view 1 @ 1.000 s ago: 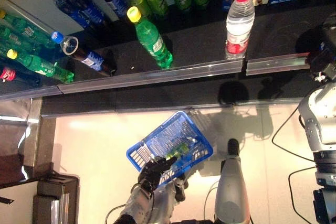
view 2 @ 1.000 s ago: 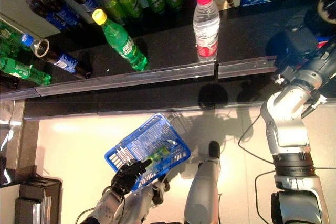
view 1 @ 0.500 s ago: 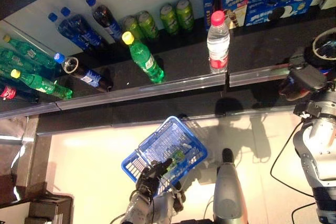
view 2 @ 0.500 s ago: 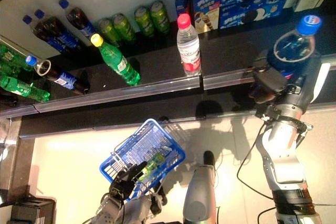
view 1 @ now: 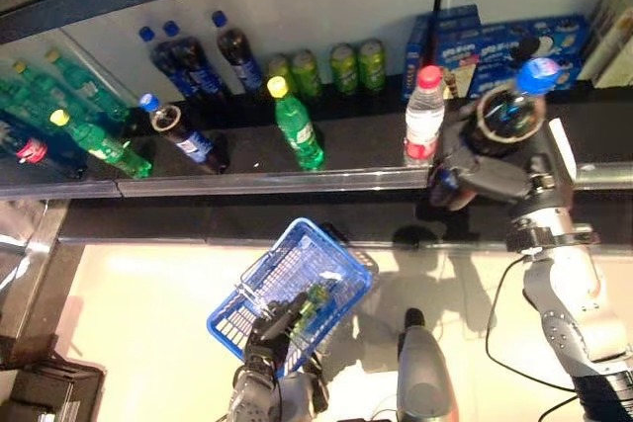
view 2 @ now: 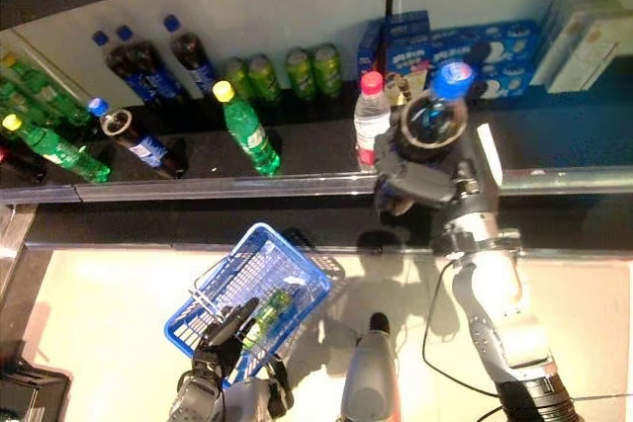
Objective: Pick up the drink and place into the basket.
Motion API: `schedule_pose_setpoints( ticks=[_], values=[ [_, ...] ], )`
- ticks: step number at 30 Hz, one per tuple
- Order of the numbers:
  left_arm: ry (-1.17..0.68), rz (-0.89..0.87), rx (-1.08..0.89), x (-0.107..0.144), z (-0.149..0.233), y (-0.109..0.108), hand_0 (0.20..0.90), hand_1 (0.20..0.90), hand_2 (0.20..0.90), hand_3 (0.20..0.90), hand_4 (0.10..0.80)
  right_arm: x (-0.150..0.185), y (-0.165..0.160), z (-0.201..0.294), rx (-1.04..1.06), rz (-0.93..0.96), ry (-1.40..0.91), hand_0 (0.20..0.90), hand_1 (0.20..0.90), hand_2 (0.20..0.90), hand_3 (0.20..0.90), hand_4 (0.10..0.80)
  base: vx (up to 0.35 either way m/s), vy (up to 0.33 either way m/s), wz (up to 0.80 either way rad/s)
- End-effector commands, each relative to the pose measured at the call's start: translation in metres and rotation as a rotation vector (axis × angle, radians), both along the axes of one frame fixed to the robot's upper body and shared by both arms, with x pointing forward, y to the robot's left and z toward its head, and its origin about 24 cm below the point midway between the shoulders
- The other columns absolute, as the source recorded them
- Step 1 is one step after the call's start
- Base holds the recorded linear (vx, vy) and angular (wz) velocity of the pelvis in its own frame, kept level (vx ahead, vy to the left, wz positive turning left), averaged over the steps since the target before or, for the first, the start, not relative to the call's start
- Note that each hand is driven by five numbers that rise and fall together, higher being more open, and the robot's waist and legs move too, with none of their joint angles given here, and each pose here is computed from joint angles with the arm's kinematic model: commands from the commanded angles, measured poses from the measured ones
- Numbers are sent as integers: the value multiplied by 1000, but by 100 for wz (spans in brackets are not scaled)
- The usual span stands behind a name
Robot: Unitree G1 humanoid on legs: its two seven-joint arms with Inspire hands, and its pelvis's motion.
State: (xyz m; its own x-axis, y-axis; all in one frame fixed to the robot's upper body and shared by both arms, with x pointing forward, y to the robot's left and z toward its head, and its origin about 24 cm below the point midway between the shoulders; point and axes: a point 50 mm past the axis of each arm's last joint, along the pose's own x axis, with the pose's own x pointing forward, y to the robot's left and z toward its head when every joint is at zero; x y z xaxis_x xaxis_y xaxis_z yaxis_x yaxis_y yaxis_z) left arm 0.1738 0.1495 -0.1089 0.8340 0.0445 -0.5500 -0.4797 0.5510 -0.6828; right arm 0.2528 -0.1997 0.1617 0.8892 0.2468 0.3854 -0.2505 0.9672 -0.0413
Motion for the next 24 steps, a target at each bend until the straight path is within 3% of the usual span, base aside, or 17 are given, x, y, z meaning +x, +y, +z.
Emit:
schedule_pose_setpoints(
  ticks=[1,12,24],
  values=[
    [-334,106,206,23,54,67,300,300,300,200,100,-28,47,62,146,344,-354,300,300,300,200,100,-11,4,13],
    [-590,-17,278,39,102,54,300,300,300,200,100,-28,90,58,178,531,-298,300,300,300,200,100,-20,16,17],
    [-890,-100,310,43,165,46,300,300,300,200,100,-12,128,58,186,483,-249,300,300,300,200,100,-19,4,24]
  ],
)
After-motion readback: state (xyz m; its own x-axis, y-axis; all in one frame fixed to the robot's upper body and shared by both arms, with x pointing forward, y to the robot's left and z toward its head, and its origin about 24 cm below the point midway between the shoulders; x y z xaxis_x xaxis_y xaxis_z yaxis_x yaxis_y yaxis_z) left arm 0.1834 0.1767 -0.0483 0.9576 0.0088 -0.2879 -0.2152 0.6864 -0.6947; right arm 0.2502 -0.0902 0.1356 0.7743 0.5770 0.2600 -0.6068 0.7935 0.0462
